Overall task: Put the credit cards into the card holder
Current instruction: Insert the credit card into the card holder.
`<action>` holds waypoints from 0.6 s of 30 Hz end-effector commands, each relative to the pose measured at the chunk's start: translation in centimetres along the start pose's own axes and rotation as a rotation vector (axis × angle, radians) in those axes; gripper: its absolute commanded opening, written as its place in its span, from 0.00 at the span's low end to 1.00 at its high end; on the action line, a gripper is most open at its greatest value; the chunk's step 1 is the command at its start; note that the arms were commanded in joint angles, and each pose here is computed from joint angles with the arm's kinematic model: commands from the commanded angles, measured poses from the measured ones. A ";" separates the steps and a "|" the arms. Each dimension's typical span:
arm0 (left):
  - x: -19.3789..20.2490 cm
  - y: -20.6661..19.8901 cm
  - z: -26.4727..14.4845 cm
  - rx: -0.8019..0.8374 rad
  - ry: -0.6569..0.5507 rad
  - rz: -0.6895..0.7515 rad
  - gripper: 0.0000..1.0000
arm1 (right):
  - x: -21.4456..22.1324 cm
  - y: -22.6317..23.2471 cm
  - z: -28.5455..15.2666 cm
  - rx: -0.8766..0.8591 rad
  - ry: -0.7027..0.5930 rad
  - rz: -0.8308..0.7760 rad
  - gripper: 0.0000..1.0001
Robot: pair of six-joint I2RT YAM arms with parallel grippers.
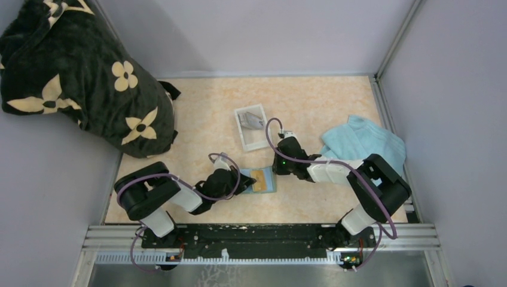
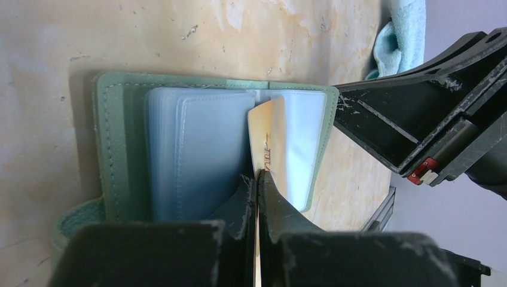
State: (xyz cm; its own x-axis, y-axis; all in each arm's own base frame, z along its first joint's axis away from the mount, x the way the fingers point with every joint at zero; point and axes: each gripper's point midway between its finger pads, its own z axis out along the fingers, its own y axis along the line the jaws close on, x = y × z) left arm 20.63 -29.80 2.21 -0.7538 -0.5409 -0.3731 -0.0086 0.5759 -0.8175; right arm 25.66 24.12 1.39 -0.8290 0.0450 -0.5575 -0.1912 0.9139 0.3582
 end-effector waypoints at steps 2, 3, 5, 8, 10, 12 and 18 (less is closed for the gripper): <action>2.9 4.6 -0.7 -0.147 0.134 0.108 0.00 | 9.0 -5.8 -0.7 0.211 0.308 -0.037 0.11; 3.0 4.5 -0.7 -0.146 0.136 0.110 0.00 | 9.0 -5.9 -0.8 0.220 0.307 -0.037 0.11; 3.0 4.6 -0.7 -0.147 0.137 0.110 0.00 | 8.8 -6.2 -0.9 0.241 0.300 -0.039 0.11; 3.1 5.0 -0.8 -0.160 0.142 0.107 0.00 | 8.3 -6.5 -1.3 0.264 0.278 -0.034 0.13; 3.1 5.3 -0.9 -0.173 0.138 0.096 0.00 | 7.7 -6.7 -1.7 0.284 0.254 -0.024 0.14; 3.2 5.9 -1.1 -0.196 0.135 0.082 0.00 | 7.2 -7.0 -2.2 0.307 0.229 -0.020 0.18; 3.1 6.7 -1.3 -0.234 0.127 0.067 0.00 | 6.0 -7.6 -3.4 0.357 0.174 0.001 0.26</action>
State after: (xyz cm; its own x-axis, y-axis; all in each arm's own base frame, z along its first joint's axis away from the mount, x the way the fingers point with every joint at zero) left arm 20.61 -30.16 2.14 -0.7633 -0.5295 -0.3701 -0.0059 0.5786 -0.8156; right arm 25.38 22.63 1.96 -0.8267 0.0918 -0.5551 -0.1044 0.9444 0.3117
